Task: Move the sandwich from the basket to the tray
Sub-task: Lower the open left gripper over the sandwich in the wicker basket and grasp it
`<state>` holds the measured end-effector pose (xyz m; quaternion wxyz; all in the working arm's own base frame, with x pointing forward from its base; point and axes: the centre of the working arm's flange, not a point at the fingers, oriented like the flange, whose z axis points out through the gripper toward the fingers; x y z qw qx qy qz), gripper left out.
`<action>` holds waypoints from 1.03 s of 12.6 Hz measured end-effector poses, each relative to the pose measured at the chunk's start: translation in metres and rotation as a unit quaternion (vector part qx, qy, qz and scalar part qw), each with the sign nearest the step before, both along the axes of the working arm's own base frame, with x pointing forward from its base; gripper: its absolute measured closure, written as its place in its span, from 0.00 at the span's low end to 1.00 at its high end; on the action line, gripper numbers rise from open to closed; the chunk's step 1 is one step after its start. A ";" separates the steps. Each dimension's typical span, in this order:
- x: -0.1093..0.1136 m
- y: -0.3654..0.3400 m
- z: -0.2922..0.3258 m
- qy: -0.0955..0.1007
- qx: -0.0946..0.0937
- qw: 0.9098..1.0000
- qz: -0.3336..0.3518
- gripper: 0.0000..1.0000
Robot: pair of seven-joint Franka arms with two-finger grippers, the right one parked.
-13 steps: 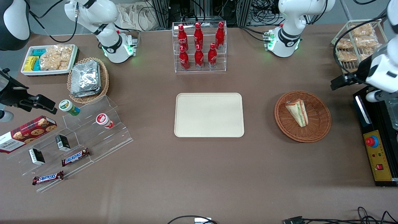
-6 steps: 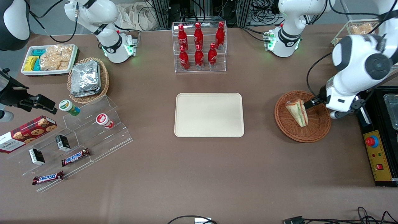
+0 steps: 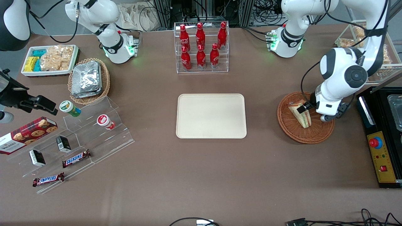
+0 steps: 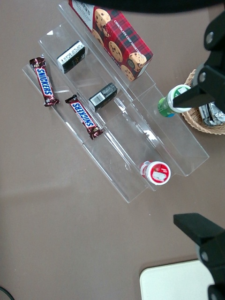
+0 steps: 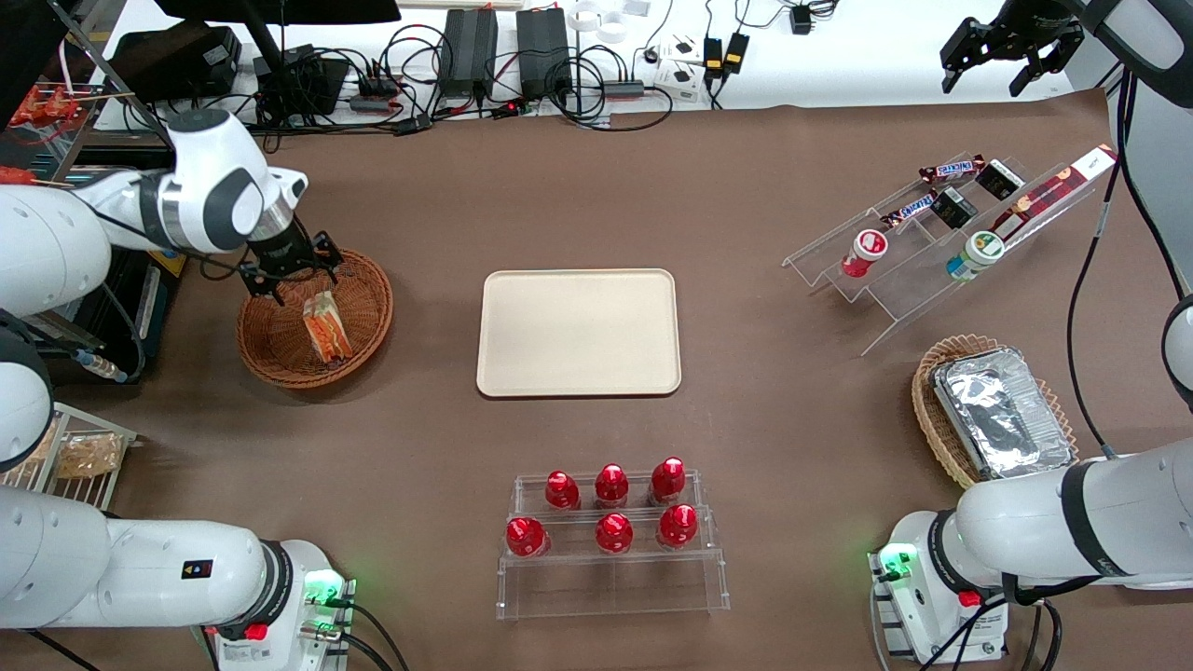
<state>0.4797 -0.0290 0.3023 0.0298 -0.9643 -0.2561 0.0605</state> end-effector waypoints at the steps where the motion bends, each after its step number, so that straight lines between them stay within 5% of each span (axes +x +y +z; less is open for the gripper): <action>1: -0.004 0.000 -0.012 0.003 0.000 1.000 0.000 0.00; 8: -0.007 0.000 -0.055 0.026 0.002 1.000 -0.005 0.05; 13: -0.007 0.000 -0.055 0.026 0.004 1.000 -0.008 0.60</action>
